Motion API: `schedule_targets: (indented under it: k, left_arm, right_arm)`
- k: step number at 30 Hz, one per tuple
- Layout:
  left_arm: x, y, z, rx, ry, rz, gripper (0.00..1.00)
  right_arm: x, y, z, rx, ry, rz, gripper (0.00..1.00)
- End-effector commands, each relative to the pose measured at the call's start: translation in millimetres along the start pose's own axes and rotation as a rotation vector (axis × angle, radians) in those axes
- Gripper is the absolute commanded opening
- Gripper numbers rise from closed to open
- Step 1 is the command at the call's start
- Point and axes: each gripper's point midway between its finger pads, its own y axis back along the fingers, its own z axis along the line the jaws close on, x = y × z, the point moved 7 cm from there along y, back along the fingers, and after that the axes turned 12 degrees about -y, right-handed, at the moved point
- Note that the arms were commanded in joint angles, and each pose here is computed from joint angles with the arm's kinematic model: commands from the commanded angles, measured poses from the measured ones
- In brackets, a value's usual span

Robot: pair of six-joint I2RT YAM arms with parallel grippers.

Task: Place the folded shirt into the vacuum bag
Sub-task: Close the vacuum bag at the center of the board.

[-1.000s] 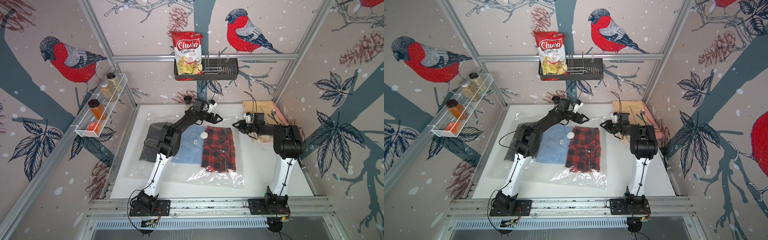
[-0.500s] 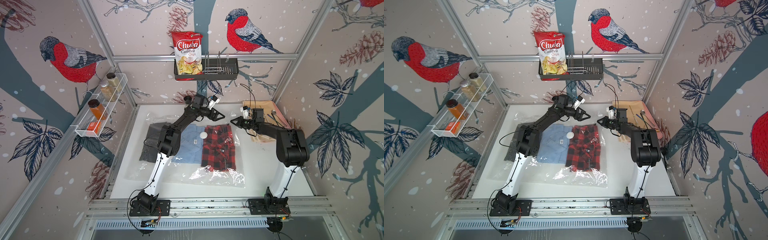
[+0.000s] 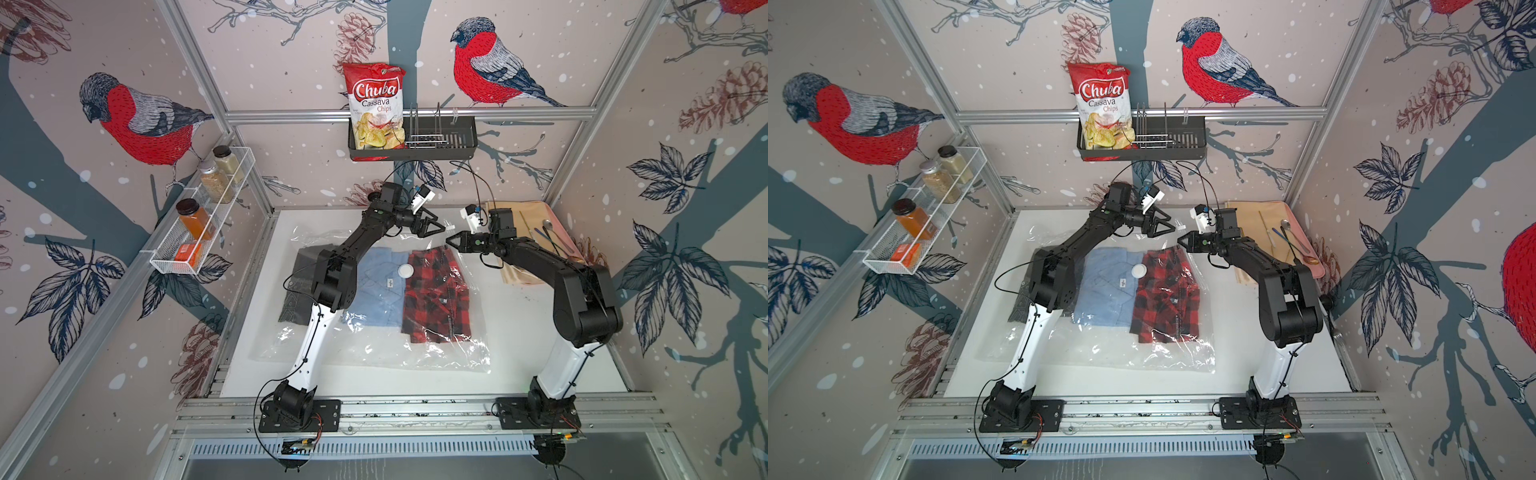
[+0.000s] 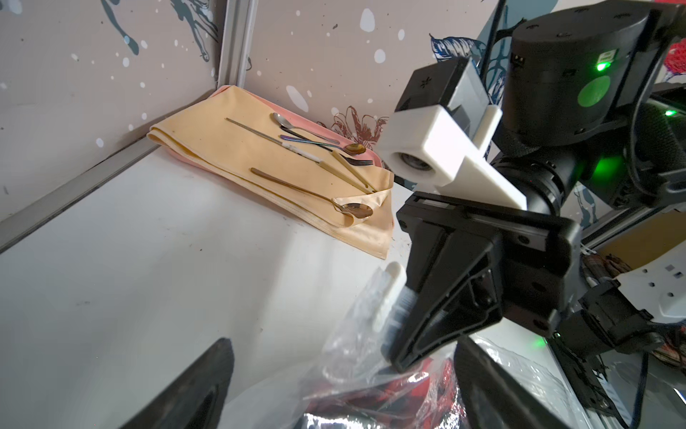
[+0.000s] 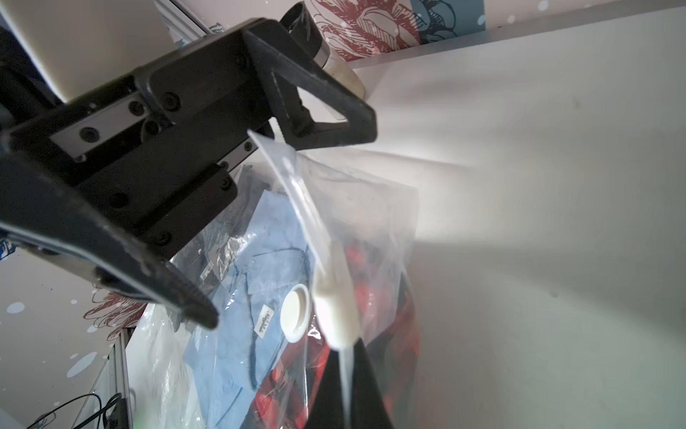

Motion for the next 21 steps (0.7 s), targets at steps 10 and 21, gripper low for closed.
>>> schedule_targets:
  k: [10,21]
  left_arm:
    - [-35,15,-32,0.123,-0.071,-0.060,0.55]
    - [-20,10,-26,0.117,-0.037,-0.041,0.50]
  right_arm:
    - [-4,1,22,-0.012,0.083,0.030,0.06]
    - [-3,0,25,-0.037,0.090,0.033,0.06]
